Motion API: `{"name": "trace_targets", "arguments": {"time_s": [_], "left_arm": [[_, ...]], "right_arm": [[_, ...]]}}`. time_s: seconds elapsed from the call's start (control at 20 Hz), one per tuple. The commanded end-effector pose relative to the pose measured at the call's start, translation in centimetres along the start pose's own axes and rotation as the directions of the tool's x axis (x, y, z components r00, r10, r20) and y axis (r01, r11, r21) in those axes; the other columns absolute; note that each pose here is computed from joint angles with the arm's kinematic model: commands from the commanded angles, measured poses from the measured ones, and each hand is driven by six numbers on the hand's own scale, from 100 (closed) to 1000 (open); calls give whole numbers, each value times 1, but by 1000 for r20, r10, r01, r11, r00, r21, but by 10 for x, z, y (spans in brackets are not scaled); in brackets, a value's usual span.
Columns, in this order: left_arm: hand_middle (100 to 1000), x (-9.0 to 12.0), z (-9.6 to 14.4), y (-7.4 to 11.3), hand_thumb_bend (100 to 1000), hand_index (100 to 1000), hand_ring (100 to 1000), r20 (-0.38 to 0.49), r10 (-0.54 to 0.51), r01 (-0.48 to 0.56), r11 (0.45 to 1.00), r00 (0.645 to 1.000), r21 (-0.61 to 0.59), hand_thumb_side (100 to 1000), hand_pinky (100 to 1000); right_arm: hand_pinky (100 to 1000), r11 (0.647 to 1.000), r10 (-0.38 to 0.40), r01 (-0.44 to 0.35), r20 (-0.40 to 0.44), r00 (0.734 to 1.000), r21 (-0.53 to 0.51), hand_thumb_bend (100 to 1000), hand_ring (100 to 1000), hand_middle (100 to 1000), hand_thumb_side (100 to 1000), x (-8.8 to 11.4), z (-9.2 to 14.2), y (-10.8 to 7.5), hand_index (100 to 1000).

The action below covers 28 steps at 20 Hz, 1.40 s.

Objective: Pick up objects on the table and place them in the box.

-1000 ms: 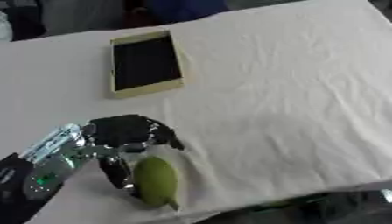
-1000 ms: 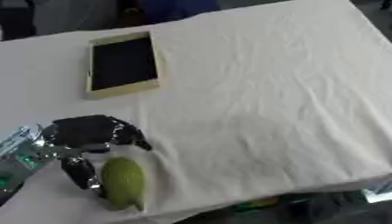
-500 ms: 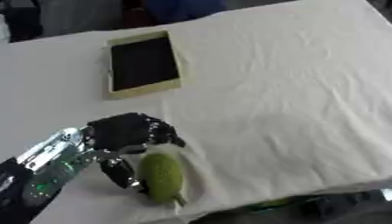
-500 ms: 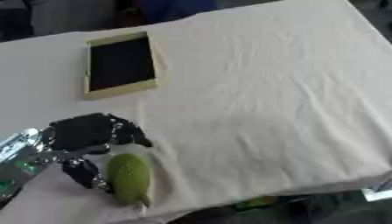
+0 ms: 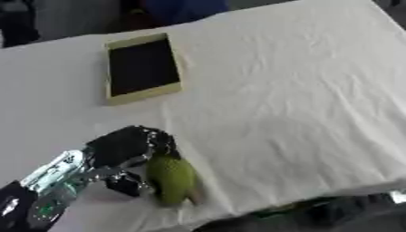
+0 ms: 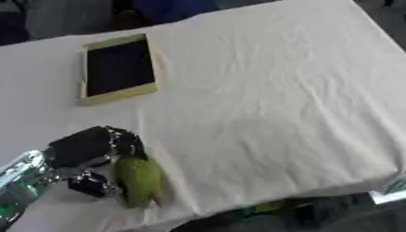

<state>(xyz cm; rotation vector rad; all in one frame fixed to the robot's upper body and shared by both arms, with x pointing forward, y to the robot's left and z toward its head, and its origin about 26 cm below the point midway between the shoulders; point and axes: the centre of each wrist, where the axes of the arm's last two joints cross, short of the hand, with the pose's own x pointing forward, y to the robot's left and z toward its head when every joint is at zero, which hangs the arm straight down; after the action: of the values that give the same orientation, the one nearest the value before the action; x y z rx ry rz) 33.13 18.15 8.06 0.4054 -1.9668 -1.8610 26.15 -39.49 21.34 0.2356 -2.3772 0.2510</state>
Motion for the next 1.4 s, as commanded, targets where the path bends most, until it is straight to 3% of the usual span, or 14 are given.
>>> {"name": "trace_targets", "arguments": {"time_s": [0.05, 0.35, 0.7, 0.75, 0.95, 1.1, 1.2, 1.25, 1.4], "left_arm": [[570, -4, 3, -3, 727, 653, 624, -34, -18, 19, 999, 999, 41, 100, 362], [512, -4, -3, -1, 635, 556, 543, -48, -52, 56, 995, 997, 86, 100, 239], [510, -4, -6, 2, 623, 554, 540, -50, -53, 58, 993, 997, 102, 100, 236], [375, -4, -7, 3, 431, 429, 419, -51, -52, 58, 992, 997, 110, 100, 100], [300, -5, -17, 8, 384, 343, 368, -90, 1, 17, 979, 996, 203, 105, 100], [287, -4, -19, 9, 382, 333, 360, -86, 34, -11, 967, 996, 255, 105, 100], [287, -4, -19, 8, 382, 333, 360, -85, 42, -18, 963, 996, 268, 105, 100], [225, -4, -19, 7, 368, 287, 320, -82, 43, -20, 963, 996, 271, 100, 100], [230, -3, -24, 11, 363, 293, 324, -51, 44, -29, 966, 998, 259, 100, 100]], "right_arm": [[710, 1000, 17, -17, 29, 999, 7, 100, 543, 569, 649, 10, -6, 0, 889], [709, 1000, 20, -20, 15, 1000, -3, 100, 541, 568, 650, 9, -3, -1, 889], [709, 1000, 21, -21, 11, 1000, -5, 100, 541, 568, 650, 8, -3, 0, 889], [709, 1000, 20, -20, 9, 1000, -6, 100, 541, 567, 651, 8, -2, 0, 889], [709, 1000, 19, -19, 1, 1000, -12, 100, 541, 567, 652, 8, -1, 0, 889], [709, 1000, 20, -20, -3, 1000, -12, 100, 541, 567, 652, 8, -1, 0, 889], [709, 1000, 20, -20, -3, 1000, -12, 100, 541, 567, 652, 7, -1, 0, 889], [708, 1000, 20, -20, -3, 1000, -12, 100, 538, 567, 652, 7, 0, 0, 889], [708, 1000, 19, -19, -6, 1000, -16, 100, 537, 566, 652, 7, 0, 0, 889]]}}
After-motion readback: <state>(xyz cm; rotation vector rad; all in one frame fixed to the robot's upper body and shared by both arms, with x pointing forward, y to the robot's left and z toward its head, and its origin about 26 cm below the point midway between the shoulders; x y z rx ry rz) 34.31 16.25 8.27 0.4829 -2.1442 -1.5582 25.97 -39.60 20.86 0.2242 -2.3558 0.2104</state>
